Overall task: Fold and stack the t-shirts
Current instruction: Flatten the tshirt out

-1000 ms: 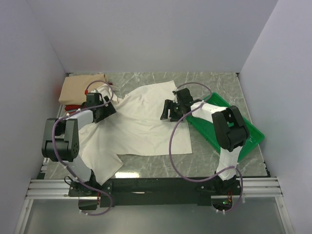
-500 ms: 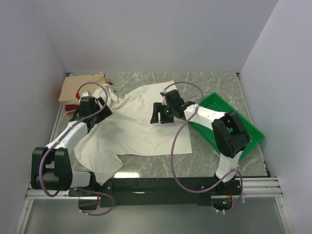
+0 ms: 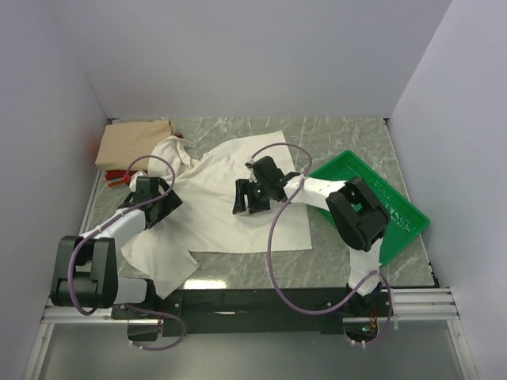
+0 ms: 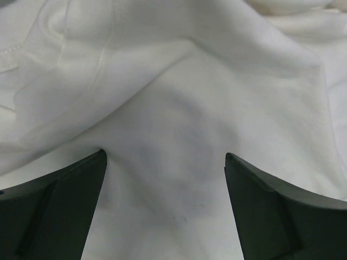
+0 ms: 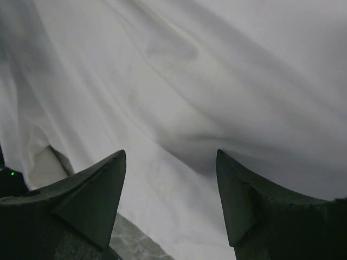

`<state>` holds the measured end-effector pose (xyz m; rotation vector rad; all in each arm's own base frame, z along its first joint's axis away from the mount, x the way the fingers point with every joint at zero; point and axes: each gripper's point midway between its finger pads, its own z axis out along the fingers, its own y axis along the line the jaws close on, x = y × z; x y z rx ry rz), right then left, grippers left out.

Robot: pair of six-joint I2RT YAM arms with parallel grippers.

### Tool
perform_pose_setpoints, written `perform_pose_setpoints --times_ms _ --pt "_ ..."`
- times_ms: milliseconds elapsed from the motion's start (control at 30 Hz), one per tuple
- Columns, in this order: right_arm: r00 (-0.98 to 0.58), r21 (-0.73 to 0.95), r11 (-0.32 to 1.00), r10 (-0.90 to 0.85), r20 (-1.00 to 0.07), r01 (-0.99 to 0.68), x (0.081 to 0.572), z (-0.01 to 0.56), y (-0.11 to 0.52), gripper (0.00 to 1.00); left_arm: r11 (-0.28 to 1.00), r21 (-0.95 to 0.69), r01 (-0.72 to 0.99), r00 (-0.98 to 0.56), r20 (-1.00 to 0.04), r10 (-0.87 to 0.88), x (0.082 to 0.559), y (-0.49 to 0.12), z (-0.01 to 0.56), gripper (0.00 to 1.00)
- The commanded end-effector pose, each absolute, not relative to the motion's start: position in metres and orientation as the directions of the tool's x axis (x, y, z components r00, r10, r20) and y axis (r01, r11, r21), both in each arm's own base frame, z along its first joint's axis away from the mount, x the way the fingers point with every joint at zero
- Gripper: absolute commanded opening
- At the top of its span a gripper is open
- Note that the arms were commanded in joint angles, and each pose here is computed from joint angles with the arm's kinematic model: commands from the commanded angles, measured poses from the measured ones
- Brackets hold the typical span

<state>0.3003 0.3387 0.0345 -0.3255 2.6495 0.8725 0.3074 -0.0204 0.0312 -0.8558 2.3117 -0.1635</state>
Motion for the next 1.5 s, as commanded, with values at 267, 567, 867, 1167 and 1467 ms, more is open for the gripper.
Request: perform_pose_setpoints --times_ms 267,567,867,1167,1467 --pt "-0.934 0.493 0.847 -0.01 -0.356 -0.197 0.338 0.014 0.304 0.73 0.808 -0.267 -0.525 -0.634 -0.512 -0.58 0.332 -0.021 0.012 0.97" --pt "-0.936 0.486 0.862 0.04 -0.349 -0.145 0.361 0.013 0.284 0.73 0.853 -0.202 -0.48 -0.683 -0.525 -0.509 0.37 -0.018 0.015 0.96" --pt "-0.929 0.481 0.862 0.032 -0.368 -0.161 0.37 0.021 0.281 0.73 0.894 -0.202 -0.401 -0.683 -0.584 -0.438 0.38 -0.024 0.043 0.94" --pt "-0.885 0.495 0.833 0.014 -0.464 -0.247 0.363 0.071 0.285 0.73 0.829 -0.277 -0.487 -0.551 -0.639 -0.537 0.341 -0.015 0.091 0.97" --pt "-0.884 0.514 0.822 0.029 -0.467 -0.245 0.333 0.075 0.274 0.73 0.714 -0.327 -0.619 -0.47 -0.575 -0.67 0.303 0.005 0.056 1.0"
